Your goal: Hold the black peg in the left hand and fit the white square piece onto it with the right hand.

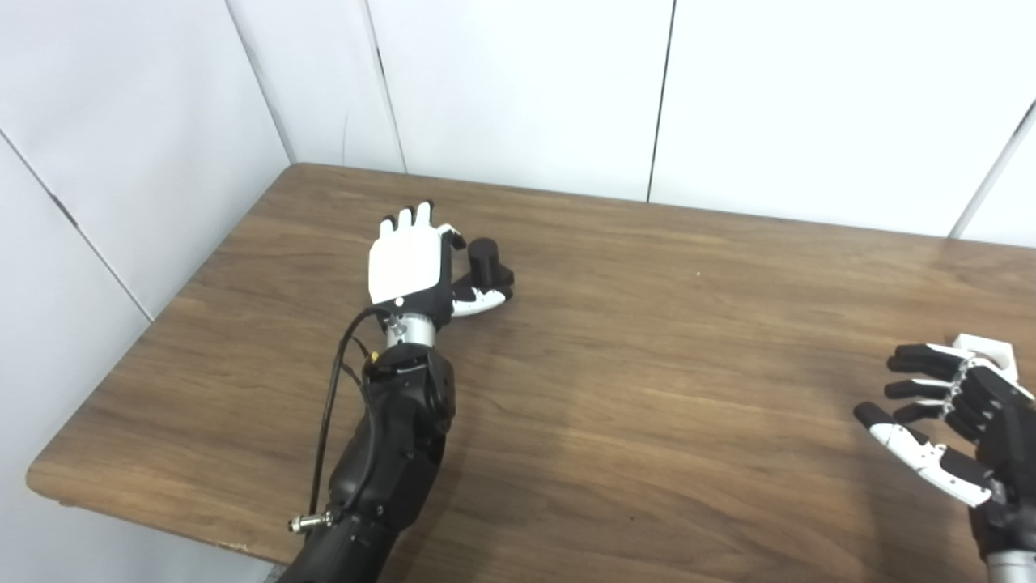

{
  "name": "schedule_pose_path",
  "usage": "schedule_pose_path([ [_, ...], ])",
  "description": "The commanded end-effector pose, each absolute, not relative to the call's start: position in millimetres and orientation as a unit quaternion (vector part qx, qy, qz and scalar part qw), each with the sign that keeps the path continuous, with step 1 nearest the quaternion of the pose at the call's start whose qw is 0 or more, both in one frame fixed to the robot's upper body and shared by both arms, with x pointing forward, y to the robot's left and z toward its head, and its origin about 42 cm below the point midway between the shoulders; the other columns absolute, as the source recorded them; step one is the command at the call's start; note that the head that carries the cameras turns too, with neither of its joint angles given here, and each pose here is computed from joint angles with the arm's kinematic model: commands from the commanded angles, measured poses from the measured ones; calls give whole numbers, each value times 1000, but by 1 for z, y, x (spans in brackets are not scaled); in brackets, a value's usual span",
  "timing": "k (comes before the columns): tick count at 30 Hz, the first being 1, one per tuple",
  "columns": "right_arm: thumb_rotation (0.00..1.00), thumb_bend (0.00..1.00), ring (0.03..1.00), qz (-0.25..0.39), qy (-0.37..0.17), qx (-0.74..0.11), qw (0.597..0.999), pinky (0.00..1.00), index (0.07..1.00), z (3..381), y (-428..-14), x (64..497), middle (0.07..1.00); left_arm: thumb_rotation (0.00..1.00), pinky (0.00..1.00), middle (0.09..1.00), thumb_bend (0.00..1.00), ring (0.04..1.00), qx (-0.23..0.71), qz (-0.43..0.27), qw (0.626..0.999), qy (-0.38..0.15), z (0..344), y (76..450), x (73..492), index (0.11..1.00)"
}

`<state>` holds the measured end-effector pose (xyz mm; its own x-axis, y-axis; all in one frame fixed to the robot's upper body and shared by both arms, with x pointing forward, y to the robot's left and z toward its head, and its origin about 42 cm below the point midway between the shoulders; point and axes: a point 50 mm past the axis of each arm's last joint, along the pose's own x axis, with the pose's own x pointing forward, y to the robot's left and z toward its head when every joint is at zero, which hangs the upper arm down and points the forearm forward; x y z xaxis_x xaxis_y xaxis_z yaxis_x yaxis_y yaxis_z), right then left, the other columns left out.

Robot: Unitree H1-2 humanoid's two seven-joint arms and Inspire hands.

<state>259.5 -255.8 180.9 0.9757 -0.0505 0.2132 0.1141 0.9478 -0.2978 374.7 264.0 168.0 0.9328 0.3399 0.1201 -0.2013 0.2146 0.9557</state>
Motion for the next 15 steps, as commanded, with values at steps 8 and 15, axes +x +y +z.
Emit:
schedule_pose_path([
  [8,0,532,570,-41,-128,-160,978,446,636,195,-254,259,646,512,1000,1000,894,1000,615,199,762,51,175,277,390,680],
  [15,0,531,571,-41,-129,-157,978,440,632,196,-252,259,647,486,1000,1000,912,1000,608,179,770,67,166,281,396,644],
])
